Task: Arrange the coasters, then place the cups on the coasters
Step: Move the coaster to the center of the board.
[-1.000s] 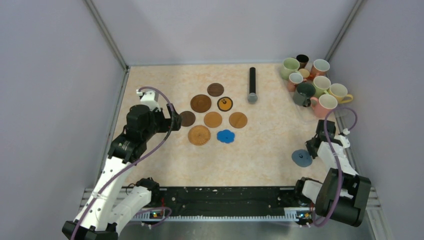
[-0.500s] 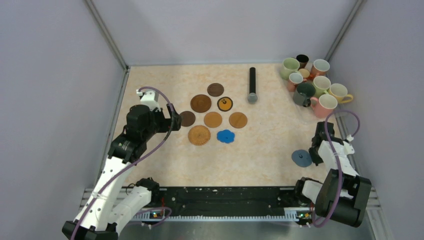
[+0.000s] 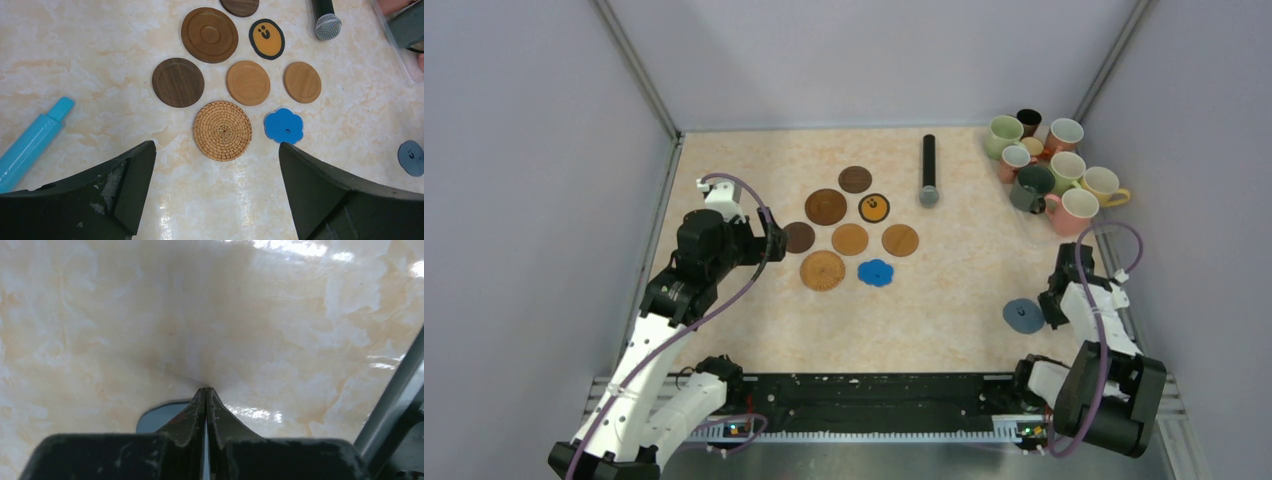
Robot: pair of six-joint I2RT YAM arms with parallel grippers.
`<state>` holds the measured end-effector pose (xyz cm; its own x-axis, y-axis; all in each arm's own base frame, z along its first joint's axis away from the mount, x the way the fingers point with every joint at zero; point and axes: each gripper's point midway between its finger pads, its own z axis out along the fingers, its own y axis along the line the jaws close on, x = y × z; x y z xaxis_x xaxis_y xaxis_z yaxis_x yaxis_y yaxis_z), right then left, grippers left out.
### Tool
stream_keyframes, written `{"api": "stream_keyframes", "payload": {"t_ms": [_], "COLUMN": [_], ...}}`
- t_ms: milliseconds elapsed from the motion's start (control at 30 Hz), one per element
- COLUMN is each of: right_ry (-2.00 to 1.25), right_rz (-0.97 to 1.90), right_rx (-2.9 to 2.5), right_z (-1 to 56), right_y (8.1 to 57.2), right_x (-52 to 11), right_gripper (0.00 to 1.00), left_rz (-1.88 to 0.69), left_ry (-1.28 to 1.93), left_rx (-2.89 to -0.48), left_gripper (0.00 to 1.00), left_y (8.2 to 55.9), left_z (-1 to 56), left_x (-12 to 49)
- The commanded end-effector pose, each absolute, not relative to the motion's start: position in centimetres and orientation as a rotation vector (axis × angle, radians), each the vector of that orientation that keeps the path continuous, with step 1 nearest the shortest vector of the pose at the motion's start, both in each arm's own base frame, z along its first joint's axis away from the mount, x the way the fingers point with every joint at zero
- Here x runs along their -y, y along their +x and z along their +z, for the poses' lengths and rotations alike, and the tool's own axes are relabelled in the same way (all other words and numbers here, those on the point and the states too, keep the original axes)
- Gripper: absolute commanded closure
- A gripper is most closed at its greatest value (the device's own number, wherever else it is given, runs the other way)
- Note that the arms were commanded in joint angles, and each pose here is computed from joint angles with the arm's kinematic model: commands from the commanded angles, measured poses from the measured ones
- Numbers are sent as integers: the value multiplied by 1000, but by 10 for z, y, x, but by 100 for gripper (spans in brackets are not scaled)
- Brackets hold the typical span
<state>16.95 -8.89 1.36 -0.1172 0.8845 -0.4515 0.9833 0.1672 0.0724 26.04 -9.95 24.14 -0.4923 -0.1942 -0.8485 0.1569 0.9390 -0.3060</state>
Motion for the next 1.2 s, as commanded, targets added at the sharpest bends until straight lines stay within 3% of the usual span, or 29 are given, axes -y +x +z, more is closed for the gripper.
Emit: {"api": "stream_keyframes", "payload": {"t_ms": [0, 333, 733, 933, 1033, 1167], "right_ry": [1831, 1704, 1529, 1311, 1281, 1279], "right_rz": [-89, 187, 323, 200, 181, 33], "right_rx": [-2262, -2288, -2389, -2441, -2475, -2536], "right_z": [-11, 3, 3, 24, 25, 22], "right_y": [154, 179, 197, 214, 210, 189], "right_x": [31, -8, -40, -22, -21, -8], "right_gripper": [100, 100, 100, 100, 89, 85], "left_rz": [-437, -432, -431, -430, -431, -431], "left_ry": [-13, -18, -17, -17, -16, -16], "left_rx": [-2001, -1994, -1989, -1992, -1989, -1991], "left_gripper": [1, 1, 1, 1, 1, 1], "left_y": [264, 264, 262, 262, 262, 262], "left_z": [250, 252, 252, 252, 252, 252], "left_x": [103, 101, 101, 100, 101, 101]}}
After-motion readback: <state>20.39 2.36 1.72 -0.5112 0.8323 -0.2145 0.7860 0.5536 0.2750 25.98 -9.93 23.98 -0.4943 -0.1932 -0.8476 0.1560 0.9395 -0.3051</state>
